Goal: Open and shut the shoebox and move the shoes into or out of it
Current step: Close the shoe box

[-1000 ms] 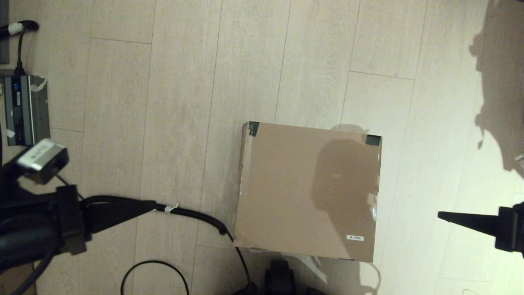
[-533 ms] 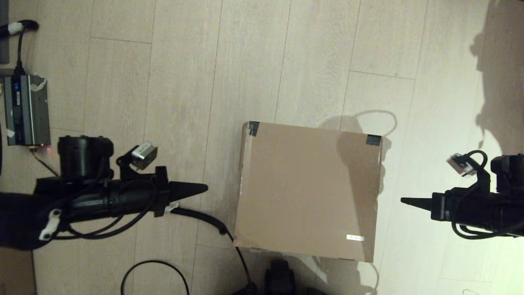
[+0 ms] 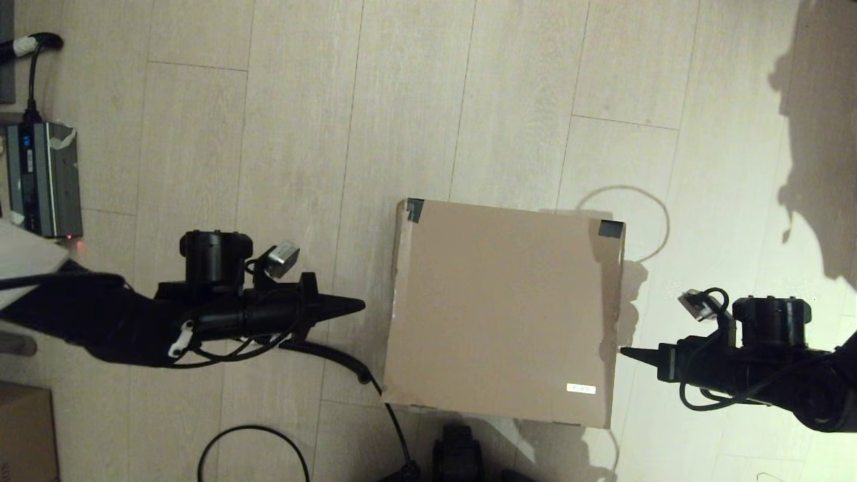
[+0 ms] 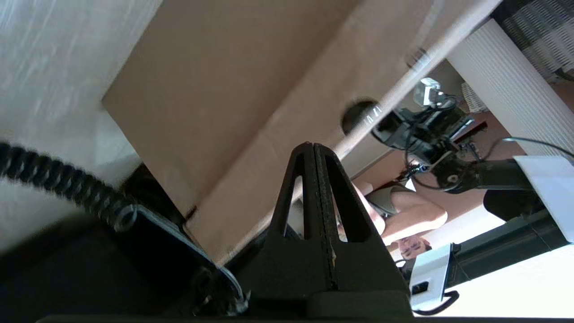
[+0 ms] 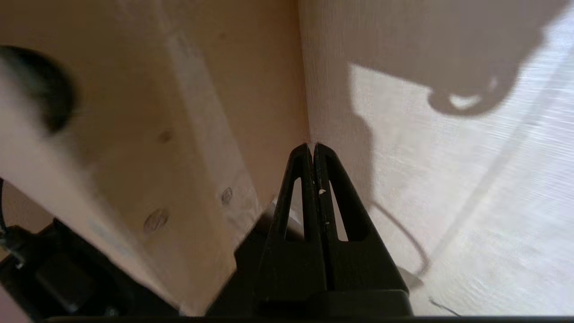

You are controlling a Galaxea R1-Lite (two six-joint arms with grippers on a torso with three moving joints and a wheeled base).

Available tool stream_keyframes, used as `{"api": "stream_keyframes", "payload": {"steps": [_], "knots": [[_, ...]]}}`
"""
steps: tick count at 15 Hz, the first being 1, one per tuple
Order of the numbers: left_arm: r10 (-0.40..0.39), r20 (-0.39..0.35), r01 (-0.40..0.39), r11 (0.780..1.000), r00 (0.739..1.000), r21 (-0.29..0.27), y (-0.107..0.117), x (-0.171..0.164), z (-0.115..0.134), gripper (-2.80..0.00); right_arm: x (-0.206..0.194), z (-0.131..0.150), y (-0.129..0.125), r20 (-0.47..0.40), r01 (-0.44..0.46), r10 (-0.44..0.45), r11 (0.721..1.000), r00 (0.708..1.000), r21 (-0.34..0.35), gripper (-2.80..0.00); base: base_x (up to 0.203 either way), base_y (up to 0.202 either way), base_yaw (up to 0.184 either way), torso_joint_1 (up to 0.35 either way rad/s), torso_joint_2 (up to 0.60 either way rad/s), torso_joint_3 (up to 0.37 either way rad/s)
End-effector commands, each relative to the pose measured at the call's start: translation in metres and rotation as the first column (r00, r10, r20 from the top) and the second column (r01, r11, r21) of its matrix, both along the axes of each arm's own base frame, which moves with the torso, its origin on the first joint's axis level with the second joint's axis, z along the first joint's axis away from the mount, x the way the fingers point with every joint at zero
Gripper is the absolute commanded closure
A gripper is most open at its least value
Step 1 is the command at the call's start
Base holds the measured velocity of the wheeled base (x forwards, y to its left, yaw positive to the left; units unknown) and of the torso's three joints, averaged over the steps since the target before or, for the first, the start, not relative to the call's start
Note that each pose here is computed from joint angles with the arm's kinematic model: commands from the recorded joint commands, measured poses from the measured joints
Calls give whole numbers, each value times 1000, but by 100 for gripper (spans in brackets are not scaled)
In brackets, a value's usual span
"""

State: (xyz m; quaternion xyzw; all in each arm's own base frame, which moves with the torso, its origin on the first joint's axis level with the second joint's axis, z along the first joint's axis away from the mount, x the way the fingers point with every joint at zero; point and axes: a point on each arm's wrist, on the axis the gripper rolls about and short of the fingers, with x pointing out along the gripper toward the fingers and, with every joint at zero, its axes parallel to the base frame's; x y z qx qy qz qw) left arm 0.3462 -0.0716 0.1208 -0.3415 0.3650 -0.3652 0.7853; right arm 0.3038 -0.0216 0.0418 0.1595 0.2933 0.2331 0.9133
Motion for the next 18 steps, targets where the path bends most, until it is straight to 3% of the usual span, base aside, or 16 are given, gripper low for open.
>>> {"api": "stream_keyframes", "payload": {"steps": [1,6,13,18], "knots": [[-13,-21,13,1000,1000,-1,-5,7,-9,0,6,-21,11,-53,-30,31,999,998,22,0,0,0,0,0,0,0],[-30,-53,30,1000,998,3,-12,8,-20,0,8,-10,22,-40,-65,69,994,997,90,0,0,0,0,0,0,0],[-54,-37,54,999,998,-1,-21,4,-20,0,-10,40,25,3,-127,131,954,991,273,0,0,0,0,0,0,0],[-53,12,53,999,999,-11,-18,-9,2,0,-33,78,26,32,-160,158,939,987,303,0,0,0,0,0,0,0]]}}
